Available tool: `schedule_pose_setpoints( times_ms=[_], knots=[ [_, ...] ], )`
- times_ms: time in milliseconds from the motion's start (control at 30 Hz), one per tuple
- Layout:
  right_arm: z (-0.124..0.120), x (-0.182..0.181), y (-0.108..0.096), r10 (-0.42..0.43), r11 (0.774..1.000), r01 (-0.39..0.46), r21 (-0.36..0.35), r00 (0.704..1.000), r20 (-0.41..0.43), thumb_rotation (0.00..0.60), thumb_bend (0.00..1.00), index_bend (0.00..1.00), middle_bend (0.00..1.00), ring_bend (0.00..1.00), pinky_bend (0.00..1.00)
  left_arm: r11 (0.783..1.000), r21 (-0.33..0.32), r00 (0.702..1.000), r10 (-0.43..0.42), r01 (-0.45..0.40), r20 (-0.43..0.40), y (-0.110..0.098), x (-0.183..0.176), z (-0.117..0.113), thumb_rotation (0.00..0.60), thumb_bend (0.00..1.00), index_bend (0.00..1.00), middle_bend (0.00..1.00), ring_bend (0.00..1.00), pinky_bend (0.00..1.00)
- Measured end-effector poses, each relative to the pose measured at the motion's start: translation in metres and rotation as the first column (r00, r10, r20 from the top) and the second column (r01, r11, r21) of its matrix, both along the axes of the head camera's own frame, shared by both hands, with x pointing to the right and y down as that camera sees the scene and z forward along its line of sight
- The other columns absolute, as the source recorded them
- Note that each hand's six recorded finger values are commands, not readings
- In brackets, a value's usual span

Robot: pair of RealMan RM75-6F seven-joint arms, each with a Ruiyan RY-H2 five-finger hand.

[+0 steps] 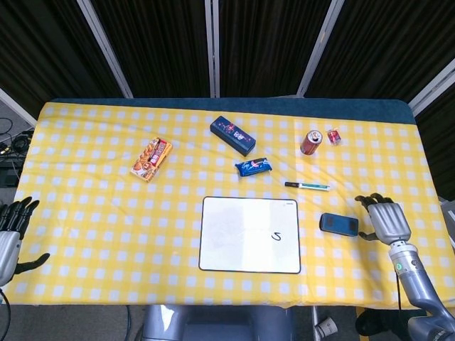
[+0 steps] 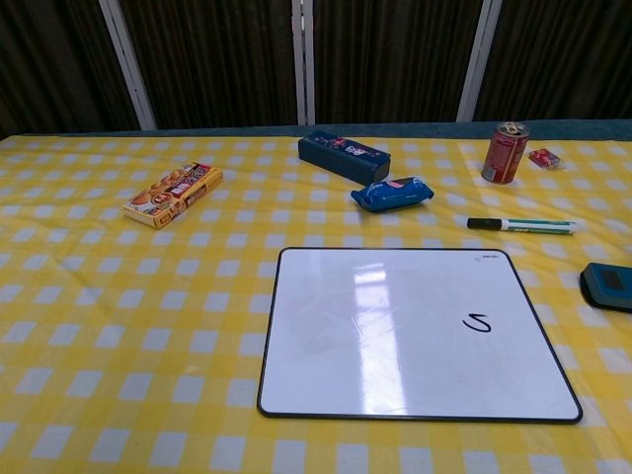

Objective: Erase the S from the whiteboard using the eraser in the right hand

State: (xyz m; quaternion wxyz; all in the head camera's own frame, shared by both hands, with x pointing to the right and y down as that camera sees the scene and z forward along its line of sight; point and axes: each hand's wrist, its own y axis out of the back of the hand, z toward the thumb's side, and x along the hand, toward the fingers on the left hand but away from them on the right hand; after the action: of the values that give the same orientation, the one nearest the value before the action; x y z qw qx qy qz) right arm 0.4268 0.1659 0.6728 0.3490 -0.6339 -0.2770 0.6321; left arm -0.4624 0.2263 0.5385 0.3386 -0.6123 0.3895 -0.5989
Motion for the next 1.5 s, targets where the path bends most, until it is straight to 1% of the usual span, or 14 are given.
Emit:
schedule_pose_setpoints(
  times_ms=[133,333,567,800,967,1067,1133,1300,1400,1500],
  knots=[
    [0.003,-0.008,0.005,0.001,1.000,0.000,-0.018,1.000,0.021,0.600,0.00,0.31,0.37,0.25,0.36,1.000,-0.001,1.000,0.000,0.000,0.001,0.000,0.001,0.001,0.600,0.00,0.00,0.00,0.00,0.00],
    [0.007,-0.021,0.011,-0.015,1.000,0.016,-0.026,0.999,0.034,0.600,0.00,0.31,0.37,0.25,0.36,1.000,-0.003,1.000,0.001,-0.001,-0.002,0.000,0.001,0.001,0.600,0.00,0.00,0.00,0.00,0.00],
    [0.019,-0.023,0.013,-0.044,0.999,0.044,-0.021,0.999,-0.018,0.600,0.00,0.31,0.38,0.26,0.36,1.000,0.002,1.000,0.001,-0.001,-0.002,0.000,0.000,0.000,0.600,0.00,0.00,0.00,0.00,0.00],
    [0.030,-0.028,0.012,-0.040,0.999,0.040,-0.022,0.999,-0.024,0.600,0.00,0.33,0.42,0.31,0.41,1.000,0.003,1.000,-0.006,0.006,-0.009,-0.001,-0.002,-0.001,0.600,0.00,0.00,0.00,0.00,0.00],
    [0.035,-0.033,0.012,-0.052,0.999,0.051,-0.018,0.998,-0.024,0.600,0.01,0.37,0.46,0.35,0.46,1.000,-0.001,1.000,-0.009,0.009,-0.018,-0.001,-0.002,-0.002,0.600,0.00,0.00,0.00,0.00,0.00],
    [0.039,-0.037,0.011,-0.060,0.998,0.060,-0.018,0.998,-0.026,0.600,0.08,0.42,0.50,0.39,0.48,1.000,-0.002,1.000,-0.010,0.010,-0.022,-0.001,-0.002,-0.003,0.600,0.00,0.00,0.00,0.00,0.00],
    [0.039,-0.039,0.011,-0.060,0.998,0.059,-0.019,0.998,-0.023,0.600,0.14,0.46,0.53,0.42,0.51,1.000,-0.004,1.000,-0.011,0.011,-0.022,-0.001,-0.003,-0.002,0.600,0.00,0.00,0.00,0.00,0.00],
    [0.030,-0.051,0.006,-0.070,0.997,0.070,0.010,0.997,0.014,0.600,0.23,0.48,0.55,0.44,0.53,1.000,-0.010,1.000,-0.013,0.013,-0.020,-0.002,-0.004,-0.001,0.600,0.00,0.00,0.00,0.00,0.00],
    [0.020,-0.065,0.004,-0.091,0.996,0.089,0.026,0.994,0.065,0.600,0.26,0.49,0.55,0.44,0.53,1.000,-0.016,1.000,-0.015,0.015,-0.020,-0.003,-0.004,0.001,0.600,0.00,0.00,0.00,0.00,0.00],
    [0.008,-0.091,0.001,-0.144,0.989,0.141,0.033,0.980,0.134,0.600,0.30,0.49,0.55,0.44,0.53,1.000,-0.026,1.000,-0.018,0.017,-0.018,-0.005,-0.004,0.005,0.600,0.00,0.00,0.00,0.00,0.00]
  ],
)
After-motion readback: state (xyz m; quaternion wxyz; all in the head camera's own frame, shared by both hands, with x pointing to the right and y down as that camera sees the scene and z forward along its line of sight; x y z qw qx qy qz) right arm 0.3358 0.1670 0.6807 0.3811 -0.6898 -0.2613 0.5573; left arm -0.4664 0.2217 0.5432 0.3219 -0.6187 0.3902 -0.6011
